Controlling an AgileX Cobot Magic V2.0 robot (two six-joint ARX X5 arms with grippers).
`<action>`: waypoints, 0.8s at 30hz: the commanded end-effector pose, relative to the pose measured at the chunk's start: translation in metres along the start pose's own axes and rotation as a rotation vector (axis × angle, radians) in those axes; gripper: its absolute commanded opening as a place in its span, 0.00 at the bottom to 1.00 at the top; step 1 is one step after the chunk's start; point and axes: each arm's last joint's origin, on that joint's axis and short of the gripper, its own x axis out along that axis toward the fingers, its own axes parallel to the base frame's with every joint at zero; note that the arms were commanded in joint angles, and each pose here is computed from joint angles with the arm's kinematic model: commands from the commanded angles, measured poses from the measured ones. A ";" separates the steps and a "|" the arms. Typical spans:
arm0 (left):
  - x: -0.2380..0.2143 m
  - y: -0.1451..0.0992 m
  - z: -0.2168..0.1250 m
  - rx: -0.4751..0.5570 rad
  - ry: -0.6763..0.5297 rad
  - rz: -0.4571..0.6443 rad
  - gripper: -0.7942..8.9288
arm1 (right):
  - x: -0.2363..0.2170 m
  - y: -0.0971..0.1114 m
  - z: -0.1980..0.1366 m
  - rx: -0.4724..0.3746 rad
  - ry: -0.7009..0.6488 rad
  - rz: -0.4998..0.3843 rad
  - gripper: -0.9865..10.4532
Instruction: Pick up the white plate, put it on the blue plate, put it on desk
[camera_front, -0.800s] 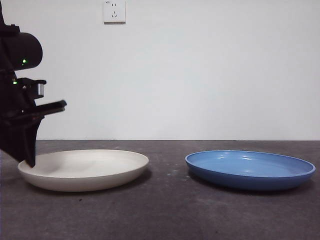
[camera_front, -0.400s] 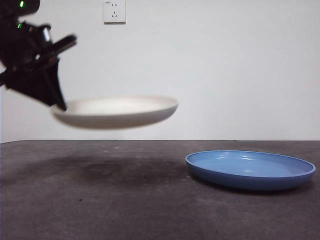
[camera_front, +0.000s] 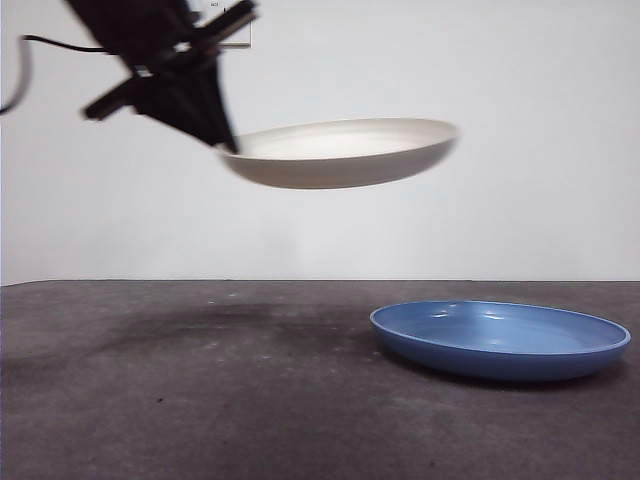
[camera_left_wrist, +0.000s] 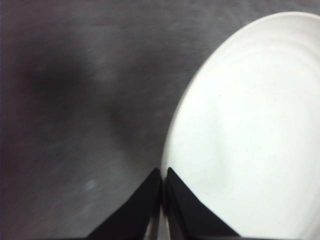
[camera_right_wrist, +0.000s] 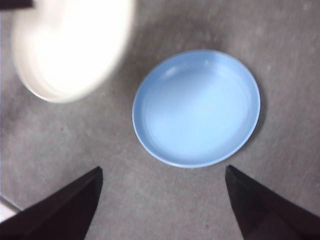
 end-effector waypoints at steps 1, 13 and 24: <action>0.019 -0.017 0.009 0.019 0.016 -0.029 0.09 | -0.010 0.005 0.006 -0.007 -0.051 0.004 0.43; 0.115 -0.054 0.006 0.079 0.165 -0.015 0.09 | -0.044 0.022 0.009 -0.027 -0.136 -0.024 0.43; 0.168 -0.065 -0.003 0.092 0.243 0.001 0.09 | -0.049 0.024 0.007 -0.024 -0.133 -0.051 0.43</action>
